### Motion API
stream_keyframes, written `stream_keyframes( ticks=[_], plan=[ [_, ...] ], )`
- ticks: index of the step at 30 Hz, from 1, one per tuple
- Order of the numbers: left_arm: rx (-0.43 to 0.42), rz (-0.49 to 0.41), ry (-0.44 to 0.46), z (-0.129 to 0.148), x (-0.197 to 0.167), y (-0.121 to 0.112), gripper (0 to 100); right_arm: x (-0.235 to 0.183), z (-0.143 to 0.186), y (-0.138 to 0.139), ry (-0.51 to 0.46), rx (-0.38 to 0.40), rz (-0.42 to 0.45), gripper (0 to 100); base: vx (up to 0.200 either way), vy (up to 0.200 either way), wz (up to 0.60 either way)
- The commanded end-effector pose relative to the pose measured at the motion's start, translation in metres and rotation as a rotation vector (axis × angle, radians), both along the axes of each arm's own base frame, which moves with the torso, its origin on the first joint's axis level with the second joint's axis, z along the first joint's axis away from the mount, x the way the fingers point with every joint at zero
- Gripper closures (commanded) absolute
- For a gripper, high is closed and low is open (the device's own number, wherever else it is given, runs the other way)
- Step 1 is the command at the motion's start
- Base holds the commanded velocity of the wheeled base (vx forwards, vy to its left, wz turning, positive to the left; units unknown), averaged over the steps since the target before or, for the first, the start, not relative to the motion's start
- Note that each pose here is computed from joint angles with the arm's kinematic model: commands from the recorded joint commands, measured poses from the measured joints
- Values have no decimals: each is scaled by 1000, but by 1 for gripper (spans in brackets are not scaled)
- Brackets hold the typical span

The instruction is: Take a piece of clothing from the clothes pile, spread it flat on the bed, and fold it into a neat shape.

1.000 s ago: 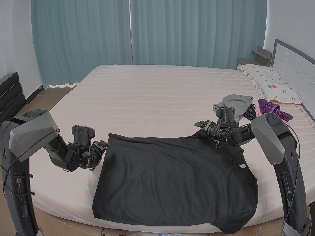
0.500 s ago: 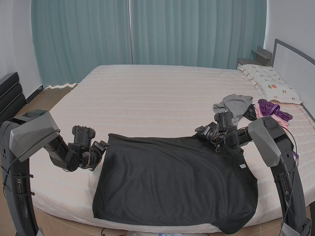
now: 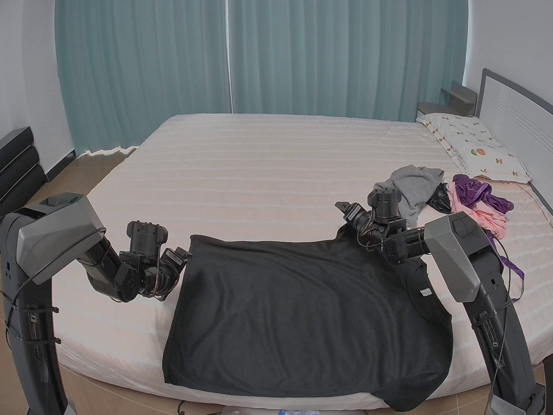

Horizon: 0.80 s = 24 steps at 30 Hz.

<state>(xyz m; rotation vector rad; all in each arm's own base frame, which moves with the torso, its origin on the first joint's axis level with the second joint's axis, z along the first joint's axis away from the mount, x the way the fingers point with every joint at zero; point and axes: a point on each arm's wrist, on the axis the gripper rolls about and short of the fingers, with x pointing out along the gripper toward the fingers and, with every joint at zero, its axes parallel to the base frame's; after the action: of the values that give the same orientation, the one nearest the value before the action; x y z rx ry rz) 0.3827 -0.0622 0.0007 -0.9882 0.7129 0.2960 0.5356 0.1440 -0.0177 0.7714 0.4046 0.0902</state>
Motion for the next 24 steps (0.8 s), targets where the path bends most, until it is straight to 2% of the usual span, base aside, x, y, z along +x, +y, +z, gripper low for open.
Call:
stream_keyframes(
  ticks=[1, 4, 8, 12, 15, 16, 17, 18, 24],
  plan=[
    [0, 1, 1, 0, 0, 0, 0, 4, 5, 5, -135, 19, 0, 0, 0, 0, 0],
    [1, 2, 0, 0, 0, 0, 0, 6, 23, -1, -188, 2, 3, 0, 0, 0, 0],
    [1, 3, -3, 0, 1, 0, 0, 11, 29, -20, -235, -108, -16, 0, 0, 0, 0],
    [-4, 2, -25, 7, 3, 0, 0, 13, 47, -36, -244, -113, -69, 0, 0, 0, 0],
    [1, -5, -52, 13, 8, -2, 0, 8, 54, -59, -171, -131, -89, 0, 0, 0, 0],
    [1, -5, -52, 13, 8, -2, 0, 8, 54, -59, -171, -131, -89, 0, 0, 0, 0],
    [33, -33, -80, 20, 14, -3, 0, -1, 58, -75, -108, -134, -83, 0, 0, 0, 0],
    [49, -46, -96, 23, 17, -2, 0, -4, 58, -82, -86, -130, -73, 0, 0, 0, 0],
    [112, -99, -154, 35, 34, -5, 0, -17, 48, -107, -2, -135, -82, 0, 0, 0, 0]
  ],
)
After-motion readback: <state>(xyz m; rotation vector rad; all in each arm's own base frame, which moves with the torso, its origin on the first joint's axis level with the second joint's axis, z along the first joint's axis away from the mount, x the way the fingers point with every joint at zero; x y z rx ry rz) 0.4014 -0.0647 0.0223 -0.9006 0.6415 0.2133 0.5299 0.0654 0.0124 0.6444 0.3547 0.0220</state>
